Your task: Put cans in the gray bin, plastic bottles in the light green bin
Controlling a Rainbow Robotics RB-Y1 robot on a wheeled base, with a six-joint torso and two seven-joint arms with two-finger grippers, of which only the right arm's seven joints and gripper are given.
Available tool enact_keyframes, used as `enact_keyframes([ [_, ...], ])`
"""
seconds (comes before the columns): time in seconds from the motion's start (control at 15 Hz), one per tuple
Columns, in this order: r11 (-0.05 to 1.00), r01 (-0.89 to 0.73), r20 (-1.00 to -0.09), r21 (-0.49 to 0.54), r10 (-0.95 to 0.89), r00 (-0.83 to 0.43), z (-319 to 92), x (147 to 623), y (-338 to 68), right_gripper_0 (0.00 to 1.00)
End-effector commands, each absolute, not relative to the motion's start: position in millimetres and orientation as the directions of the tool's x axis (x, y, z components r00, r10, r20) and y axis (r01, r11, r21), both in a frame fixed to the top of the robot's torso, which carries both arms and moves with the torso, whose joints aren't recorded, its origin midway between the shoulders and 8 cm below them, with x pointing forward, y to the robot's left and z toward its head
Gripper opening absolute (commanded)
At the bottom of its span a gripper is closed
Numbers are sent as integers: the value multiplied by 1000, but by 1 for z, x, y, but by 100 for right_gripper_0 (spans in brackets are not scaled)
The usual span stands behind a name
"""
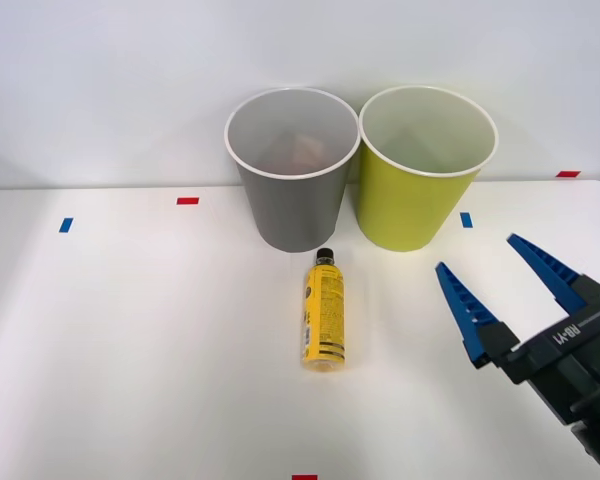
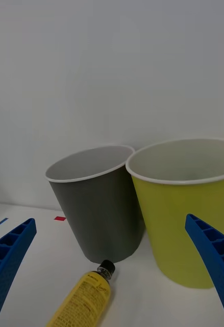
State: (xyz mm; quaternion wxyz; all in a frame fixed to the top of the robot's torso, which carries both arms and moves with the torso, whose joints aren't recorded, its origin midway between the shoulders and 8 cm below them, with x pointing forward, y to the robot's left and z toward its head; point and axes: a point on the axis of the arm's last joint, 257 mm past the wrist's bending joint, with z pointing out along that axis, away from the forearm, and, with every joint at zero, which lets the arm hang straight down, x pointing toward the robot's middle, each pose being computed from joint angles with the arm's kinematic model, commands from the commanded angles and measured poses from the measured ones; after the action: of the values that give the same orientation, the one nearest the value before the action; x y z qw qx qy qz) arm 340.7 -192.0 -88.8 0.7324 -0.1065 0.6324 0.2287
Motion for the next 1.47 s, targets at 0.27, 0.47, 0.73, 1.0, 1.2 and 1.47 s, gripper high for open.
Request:
enact_keyframes([
  [0.27, 928, -287, -968, 236, 252, 17, -129, 314, -242, 100],
  [0.47, 943, -200, -964, 265, 265, -27, -148, 310, -259, 100],
  [0.73, 950, -85, -953, 301, 297, -60, -168, 307, -276, 100],
  [1.0, 953, 4, -951, 304, 304, -54, -181, 295, -282, 100],
  [1.2, 964, 10, -961, 266, 266, -70, -187, 290, -280, 100],
  [1.47, 972, 21, -967, 233, 234, -101, -200, 292, -281, 100],
])
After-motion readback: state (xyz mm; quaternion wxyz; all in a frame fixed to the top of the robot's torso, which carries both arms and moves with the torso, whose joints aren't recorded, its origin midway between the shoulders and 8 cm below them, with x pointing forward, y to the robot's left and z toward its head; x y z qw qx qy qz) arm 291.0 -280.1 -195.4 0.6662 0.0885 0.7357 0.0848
